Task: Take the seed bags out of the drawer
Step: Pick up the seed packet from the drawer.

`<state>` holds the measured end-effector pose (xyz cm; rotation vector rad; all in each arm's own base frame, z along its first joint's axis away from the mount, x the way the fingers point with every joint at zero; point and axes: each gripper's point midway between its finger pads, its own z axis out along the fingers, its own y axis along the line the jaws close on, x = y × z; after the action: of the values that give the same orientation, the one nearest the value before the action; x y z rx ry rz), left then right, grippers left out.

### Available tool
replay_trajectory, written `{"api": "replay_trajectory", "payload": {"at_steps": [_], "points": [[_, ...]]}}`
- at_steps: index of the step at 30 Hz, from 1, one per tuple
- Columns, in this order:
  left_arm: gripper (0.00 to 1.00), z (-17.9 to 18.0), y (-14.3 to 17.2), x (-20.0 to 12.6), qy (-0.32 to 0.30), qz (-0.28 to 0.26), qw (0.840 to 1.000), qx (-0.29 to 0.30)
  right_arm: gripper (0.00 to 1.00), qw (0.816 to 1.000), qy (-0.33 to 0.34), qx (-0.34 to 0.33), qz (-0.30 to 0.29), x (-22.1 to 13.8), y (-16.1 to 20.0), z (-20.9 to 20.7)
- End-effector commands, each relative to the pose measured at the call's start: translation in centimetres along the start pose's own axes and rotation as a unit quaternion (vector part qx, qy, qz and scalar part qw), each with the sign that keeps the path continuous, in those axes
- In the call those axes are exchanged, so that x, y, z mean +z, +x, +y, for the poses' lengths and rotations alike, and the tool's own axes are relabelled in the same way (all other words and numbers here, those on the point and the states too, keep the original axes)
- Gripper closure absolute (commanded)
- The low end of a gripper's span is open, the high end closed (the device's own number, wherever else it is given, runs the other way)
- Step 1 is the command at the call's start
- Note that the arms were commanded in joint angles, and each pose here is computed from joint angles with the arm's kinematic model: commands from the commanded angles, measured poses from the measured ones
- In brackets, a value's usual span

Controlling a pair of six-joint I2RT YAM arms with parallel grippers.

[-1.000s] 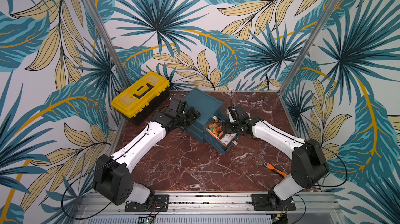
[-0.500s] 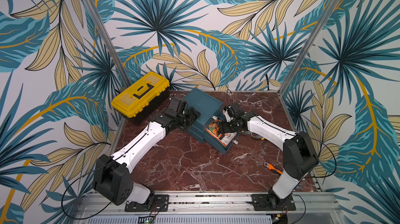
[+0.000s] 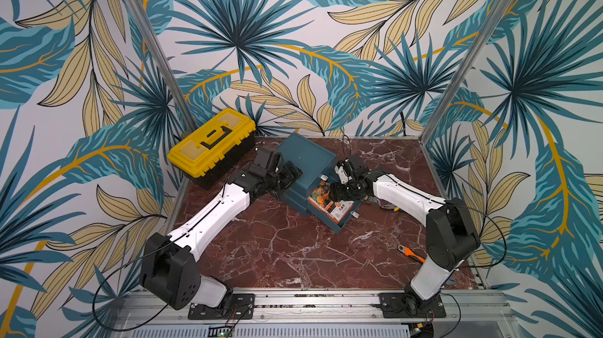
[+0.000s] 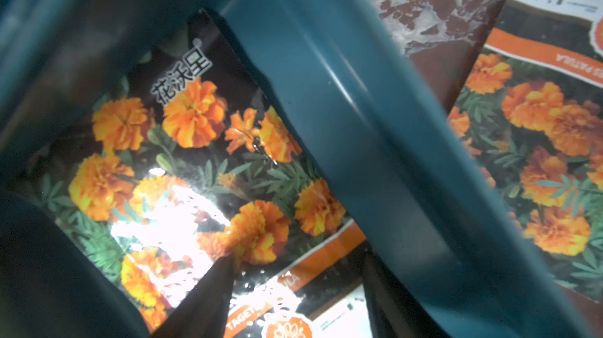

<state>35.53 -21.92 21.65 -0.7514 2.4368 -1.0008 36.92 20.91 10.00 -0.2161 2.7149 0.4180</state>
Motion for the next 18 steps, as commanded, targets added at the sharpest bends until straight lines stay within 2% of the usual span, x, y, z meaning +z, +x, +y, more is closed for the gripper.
{"api": "replay_trajectory", "payload": {"at_steps": [1,9,18], "points": [[0.18,0.9,0.0,0.1,-0.015,0.001,1.000,-0.002,0.36,0.999,-0.036,0.019,0.026,0.3,1.1,1.4],[0.18,0.7,0.0,0.2,-0.011,0.003,1.000,-0.002,0.26,1.000,-0.006,0.013,-0.010,-2.1,0.0,0.5],[0.18,0.7,0.1,0.1,-0.010,0.004,1.000,-0.001,0.21,0.999,0.043,-0.012,-0.004,-2.0,-0.1,-1.5]]}}
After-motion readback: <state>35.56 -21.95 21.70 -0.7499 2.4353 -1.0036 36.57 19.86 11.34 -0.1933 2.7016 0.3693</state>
